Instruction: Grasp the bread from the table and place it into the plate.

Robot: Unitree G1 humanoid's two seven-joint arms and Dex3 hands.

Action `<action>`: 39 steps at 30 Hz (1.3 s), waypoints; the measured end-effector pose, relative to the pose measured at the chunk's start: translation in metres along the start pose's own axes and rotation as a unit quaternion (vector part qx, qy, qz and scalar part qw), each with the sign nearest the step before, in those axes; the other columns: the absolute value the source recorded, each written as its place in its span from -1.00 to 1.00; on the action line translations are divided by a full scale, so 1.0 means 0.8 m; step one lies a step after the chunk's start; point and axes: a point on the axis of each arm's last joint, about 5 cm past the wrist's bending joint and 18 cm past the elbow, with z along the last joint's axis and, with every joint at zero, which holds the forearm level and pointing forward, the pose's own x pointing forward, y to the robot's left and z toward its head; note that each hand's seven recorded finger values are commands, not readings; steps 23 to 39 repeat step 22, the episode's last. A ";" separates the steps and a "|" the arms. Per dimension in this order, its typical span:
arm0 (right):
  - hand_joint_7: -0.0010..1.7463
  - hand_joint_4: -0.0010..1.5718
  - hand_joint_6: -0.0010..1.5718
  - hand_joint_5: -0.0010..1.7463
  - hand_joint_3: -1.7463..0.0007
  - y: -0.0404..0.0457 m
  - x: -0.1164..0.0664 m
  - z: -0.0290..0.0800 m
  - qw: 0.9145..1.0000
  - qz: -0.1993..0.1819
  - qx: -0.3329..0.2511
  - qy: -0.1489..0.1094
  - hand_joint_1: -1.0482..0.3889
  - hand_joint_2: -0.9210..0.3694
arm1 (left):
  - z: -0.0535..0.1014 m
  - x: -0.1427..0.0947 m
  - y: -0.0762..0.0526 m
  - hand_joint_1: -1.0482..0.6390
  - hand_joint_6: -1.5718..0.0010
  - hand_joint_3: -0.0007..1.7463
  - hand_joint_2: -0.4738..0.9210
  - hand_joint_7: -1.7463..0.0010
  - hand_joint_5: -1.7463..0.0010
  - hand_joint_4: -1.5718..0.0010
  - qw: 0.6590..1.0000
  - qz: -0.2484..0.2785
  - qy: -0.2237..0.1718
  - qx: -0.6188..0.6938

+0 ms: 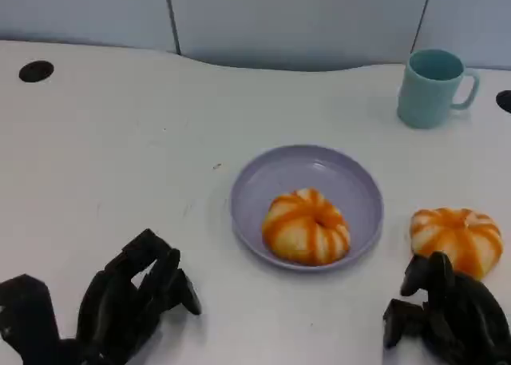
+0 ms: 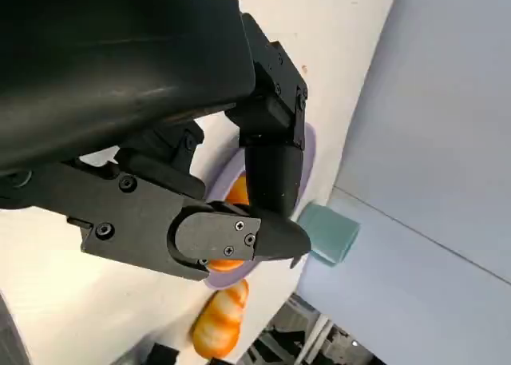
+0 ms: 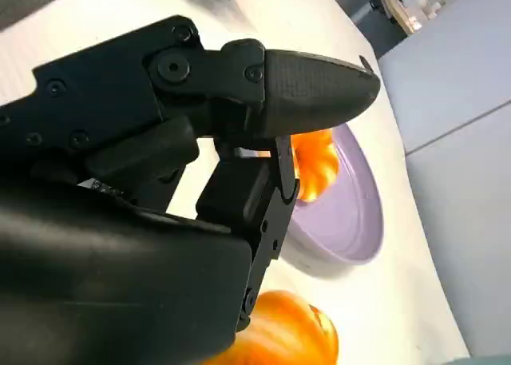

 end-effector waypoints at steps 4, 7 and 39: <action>0.49 0.69 0.44 0.48 0.37 -0.002 0.001 0.001 1.000 -0.003 0.002 -0.001 -0.15 -1.00 | 0.001 0.003 0.000 -0.50 0.28 -0.67 1.00 -1.00 -1.00 -0.06 1.000 -0.002 -0.005 0.009; 0.53 0.67 0.42 0.49 0.35 -0.002 0.003 0.001 1.000 -0.003 0.002 -0.001 -0.16 -1.00 | 0.002 0.006 -0.001 -0.50 0.28 -0.64 1.00 -1.00 -1.00 -0.07 1.000 -0.003 -0.006 0.012; 0.35 0.72 0.53 0.45 0.41 -0.007 0.005 0.001 1.000 0.007 0.000 -0.006 -0.16 -1.00 | -0.004 0.010 0.000 -0.49 0.24 -0.64 1.00 -1.00 -1.00 -0.10 1.000 -0.001 -0.006 0.015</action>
